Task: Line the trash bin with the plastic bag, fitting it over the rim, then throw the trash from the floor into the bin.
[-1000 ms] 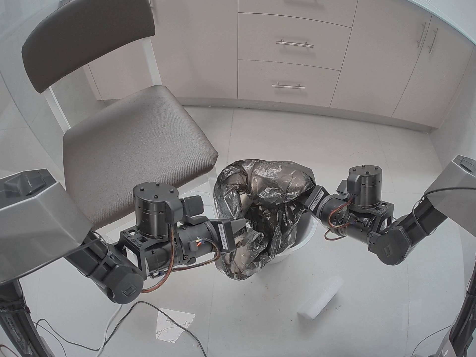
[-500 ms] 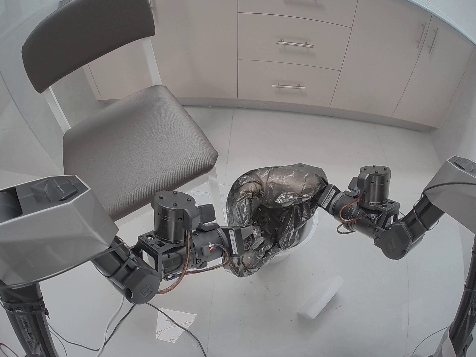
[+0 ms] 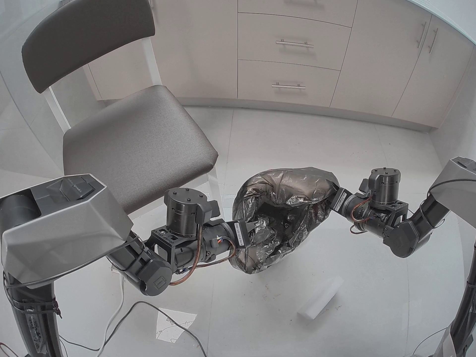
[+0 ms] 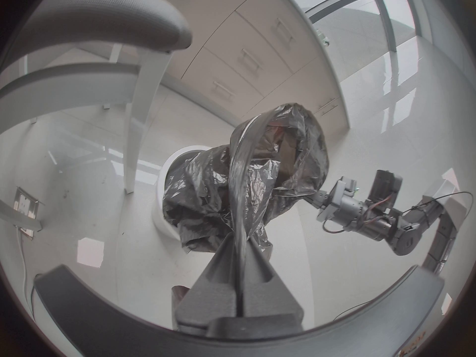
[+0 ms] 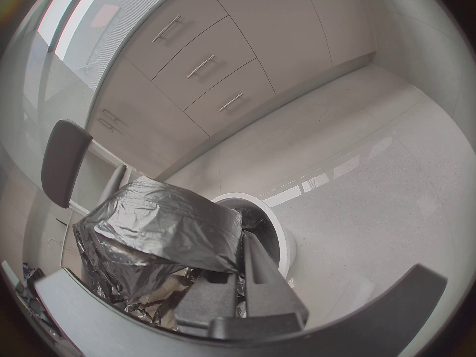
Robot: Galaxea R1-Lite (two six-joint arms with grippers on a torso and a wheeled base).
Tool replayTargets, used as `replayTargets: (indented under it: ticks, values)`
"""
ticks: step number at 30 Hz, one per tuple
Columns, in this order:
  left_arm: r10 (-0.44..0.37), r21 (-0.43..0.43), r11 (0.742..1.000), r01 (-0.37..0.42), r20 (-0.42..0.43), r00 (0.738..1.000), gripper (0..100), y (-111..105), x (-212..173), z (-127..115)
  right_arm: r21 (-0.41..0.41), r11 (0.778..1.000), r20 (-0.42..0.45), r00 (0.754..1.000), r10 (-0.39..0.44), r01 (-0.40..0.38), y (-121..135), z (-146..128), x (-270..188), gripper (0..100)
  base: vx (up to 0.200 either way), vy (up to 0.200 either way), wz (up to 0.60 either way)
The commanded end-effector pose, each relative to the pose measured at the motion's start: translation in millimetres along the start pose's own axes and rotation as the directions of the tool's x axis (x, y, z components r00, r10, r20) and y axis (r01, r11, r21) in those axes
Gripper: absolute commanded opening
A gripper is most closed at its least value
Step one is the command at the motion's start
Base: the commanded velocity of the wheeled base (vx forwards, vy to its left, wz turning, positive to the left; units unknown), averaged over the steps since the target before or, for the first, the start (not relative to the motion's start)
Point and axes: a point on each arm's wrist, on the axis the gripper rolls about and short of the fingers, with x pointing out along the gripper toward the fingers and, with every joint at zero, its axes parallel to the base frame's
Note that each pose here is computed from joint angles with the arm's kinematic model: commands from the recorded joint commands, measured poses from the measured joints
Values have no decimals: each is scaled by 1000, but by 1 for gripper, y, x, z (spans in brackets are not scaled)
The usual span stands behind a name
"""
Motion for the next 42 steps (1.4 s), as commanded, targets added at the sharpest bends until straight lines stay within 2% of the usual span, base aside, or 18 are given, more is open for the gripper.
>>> replayTargets:
  ticks: [1,4,8,18,33,42]
  values:
    - [32,-1,999,-32,-16,999,0,2,1,-3,-21,1000,-6,1000,-8,7,-1,-1,-4,0,0,0,0]
    - [96,2,995,-96,7,995,0,4,4,-6,-38,999,-25,999,-21,20,-5,-5,-9,0,0,0,0]
    - [133,2,991,-133,11,991,0,9,11,-13,-41,998,-53,998,-41,38,-9,-12,-14,0,0,0,0]
    - [144,1,990,-144,-6,990,0,14,19,-20,-63,995,-87,993,-84,78,-24,-21,-12,0,0,0,0]
    - [173,-8,985,-173,-1,985,0,30,35,-23,-39,993,-29,993,-115,114,-45,-8,21,0,0,0,0]
    - [169,-13,986,-168,27,985,0,35,45,-17,-38,993,-10,994,-109,109,-45,-4,25,0,0,0,0]
